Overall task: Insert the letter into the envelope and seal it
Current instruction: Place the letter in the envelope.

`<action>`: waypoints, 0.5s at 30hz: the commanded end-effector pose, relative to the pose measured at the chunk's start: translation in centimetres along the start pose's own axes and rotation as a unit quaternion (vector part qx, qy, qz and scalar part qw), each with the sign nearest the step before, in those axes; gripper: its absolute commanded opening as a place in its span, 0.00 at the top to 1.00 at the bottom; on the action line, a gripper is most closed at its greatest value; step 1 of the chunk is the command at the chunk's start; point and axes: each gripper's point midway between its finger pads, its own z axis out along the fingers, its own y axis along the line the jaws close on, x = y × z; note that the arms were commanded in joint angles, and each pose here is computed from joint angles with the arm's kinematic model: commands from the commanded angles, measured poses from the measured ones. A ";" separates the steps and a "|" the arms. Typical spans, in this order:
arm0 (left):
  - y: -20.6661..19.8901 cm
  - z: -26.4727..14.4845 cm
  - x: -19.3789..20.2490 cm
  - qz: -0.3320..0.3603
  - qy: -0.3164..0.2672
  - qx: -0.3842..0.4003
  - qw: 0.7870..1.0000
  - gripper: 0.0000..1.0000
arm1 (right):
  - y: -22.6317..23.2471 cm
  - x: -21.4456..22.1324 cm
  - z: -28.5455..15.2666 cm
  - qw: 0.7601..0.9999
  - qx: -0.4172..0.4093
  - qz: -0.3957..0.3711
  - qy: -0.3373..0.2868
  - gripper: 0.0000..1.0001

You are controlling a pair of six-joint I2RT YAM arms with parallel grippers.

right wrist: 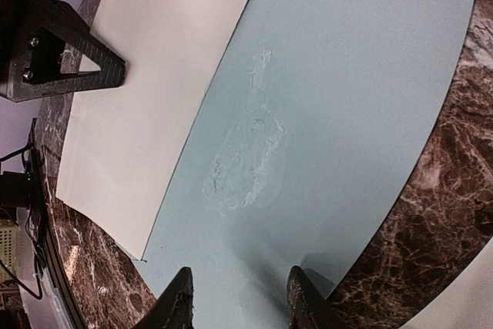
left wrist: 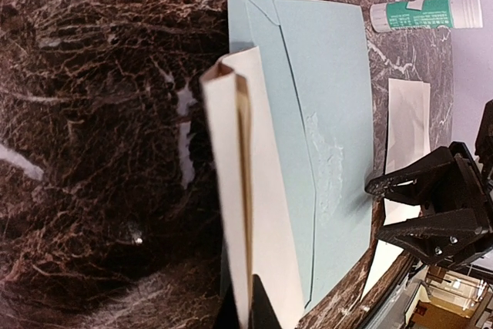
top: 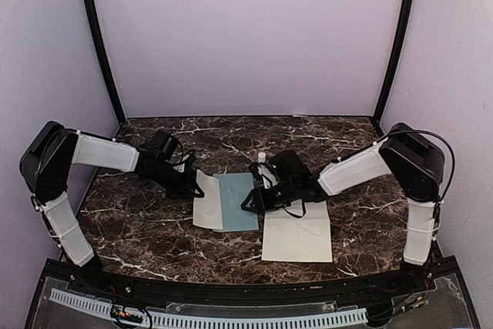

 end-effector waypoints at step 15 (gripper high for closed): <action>0.7 1.1 0.4 -0.018 0.001 0.015 1.000 1.00 | -0.1 0.1 0.7 1.000 0.004 0.004 0.004 0.63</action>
